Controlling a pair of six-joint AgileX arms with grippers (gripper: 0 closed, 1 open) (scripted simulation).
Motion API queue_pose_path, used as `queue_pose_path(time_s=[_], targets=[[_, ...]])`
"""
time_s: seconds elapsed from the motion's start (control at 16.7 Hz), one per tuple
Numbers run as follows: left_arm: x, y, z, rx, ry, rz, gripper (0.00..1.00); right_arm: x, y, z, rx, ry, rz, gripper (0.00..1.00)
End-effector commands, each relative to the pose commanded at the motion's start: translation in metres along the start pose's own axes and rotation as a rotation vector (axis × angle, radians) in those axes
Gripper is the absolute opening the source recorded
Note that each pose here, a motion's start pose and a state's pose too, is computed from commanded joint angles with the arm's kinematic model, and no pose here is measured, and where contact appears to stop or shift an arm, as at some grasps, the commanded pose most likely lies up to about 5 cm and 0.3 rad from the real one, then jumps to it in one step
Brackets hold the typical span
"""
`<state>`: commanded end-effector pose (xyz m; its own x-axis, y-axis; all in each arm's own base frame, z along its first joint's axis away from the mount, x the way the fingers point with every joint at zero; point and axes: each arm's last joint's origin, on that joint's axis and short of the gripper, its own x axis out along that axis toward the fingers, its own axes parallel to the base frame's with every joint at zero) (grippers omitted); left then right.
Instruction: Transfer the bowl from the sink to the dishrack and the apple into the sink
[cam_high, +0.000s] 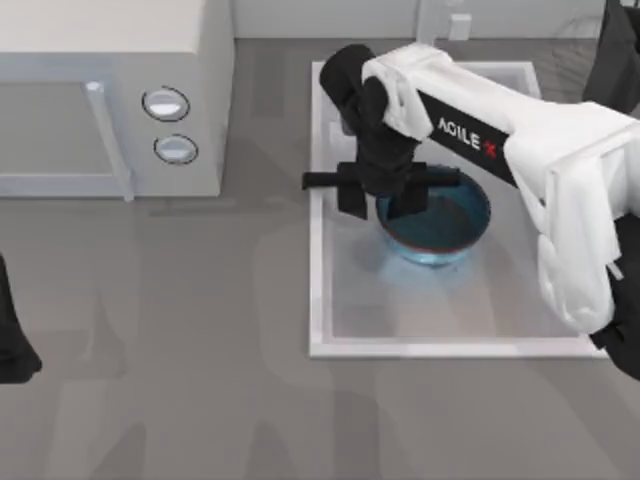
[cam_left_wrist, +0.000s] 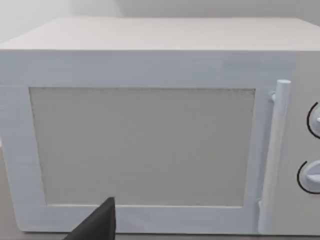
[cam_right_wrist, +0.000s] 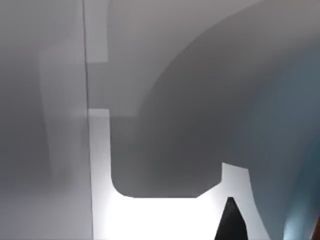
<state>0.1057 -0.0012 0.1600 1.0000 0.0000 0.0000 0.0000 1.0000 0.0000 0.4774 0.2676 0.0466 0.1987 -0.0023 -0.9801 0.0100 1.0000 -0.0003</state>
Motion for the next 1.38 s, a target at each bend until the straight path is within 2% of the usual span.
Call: queue_pose_path(time_s=[0.12, 0.18, 0.72, 0.84, 1.02, 1.2, 1.26, 1.38], targets=[[0.000, 0.000, 0.000, 0.000, 0.000, 0.000, 1.00, 0.000, 0.000, 0.000, 0.000, 0.000, 0.000, 0.02], [0.000, 0.000, 0.000, 0.000, 0.000, 0.000, 1.00, 0.000, 0.000, 0.000, 0.000, 0.000, 0.000, 0.00], [0.000, 0.000, 0.000, 0.000, 0.000, 0.000, 1.00, -0.003, -0.001, 0.001, 0.002, -0.003, 0.000, 0.00], [0.000, 0.000, 0.000, 0.000, 0.000, 0.000, 1.00, -0.015, 0.012, -0.009, -0.023, 0.006, -0.002, 0.00], [0.000, 0.000, 0.000, 0.000, 0.000, 0.000, 1.00, -0.064, 0.042, -0.038, -0.046, 0.023, -0.011, 0.00], [0.000, 0.000, 0.000, 0.000, 0.000, 0.000, 1.00, -0.124, 0.045, -0.068, -0.007, 0.066, -0.050, 0.00], [0.000, 0.000, 0.000, 0.000, 0.000, 0.000, 1.00, -0.148, 0.047, -0.077, 0.000, 0.058, -0.046, 0.00], [0.000, 0.000, 0.000, 0.000, 0.000, 0.000, 1.00, -0.207, 0.048, -0.094, 0.005, -0.008, 0.006, 0.00]])
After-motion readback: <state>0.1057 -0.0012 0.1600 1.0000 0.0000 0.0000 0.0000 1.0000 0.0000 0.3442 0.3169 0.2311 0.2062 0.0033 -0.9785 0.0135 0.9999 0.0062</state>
